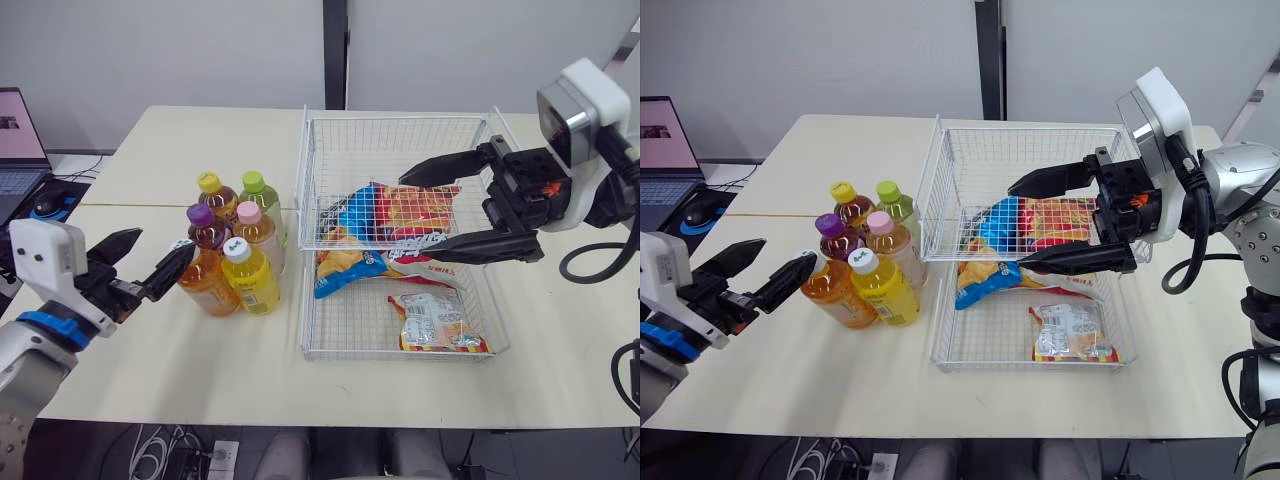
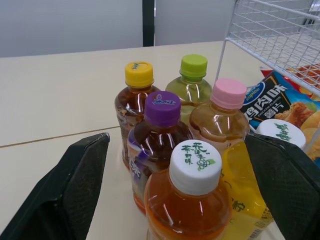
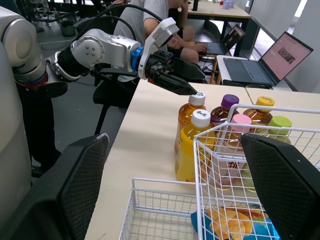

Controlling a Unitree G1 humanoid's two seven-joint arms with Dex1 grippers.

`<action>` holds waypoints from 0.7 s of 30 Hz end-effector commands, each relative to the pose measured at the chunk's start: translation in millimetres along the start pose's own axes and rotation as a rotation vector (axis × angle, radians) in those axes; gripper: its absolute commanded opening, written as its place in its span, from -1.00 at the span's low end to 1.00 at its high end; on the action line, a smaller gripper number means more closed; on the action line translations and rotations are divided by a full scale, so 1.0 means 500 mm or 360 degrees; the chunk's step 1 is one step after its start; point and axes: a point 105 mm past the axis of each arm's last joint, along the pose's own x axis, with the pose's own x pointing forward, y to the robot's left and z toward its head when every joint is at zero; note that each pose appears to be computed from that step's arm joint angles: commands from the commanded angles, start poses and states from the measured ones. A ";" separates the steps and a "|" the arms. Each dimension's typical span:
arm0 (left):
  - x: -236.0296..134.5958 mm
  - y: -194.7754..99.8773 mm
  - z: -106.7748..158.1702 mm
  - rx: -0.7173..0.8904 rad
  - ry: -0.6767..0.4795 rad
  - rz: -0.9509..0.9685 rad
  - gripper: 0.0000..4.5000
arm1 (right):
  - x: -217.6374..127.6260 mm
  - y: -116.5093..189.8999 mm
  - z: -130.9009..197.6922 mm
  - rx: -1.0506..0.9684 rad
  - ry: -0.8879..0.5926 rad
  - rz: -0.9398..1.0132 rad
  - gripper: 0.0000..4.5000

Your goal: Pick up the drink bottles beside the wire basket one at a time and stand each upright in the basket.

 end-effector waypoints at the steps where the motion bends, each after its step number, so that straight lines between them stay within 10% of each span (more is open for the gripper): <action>1: 0.012 0.008 0.003 0.0046 -0.0052 0.0040 0.99 | -0.002 0.004 0.024 -0.0084 -0.0015 -0.0002 1.00; 13: 0.047 -0.007 -0.018 0.0055 -0.0046 -0.0067 0.99 | -0.008 0.012 0.028 -0.0076 -0.0009 -0.0029 1.00; 21: 0.055 -0.015 -0.030 0.0055 -0.0031 -0.0095 -0.15 | -0.011 0.014 0.031 -0.0077 -0.0010 -0.0047 1.00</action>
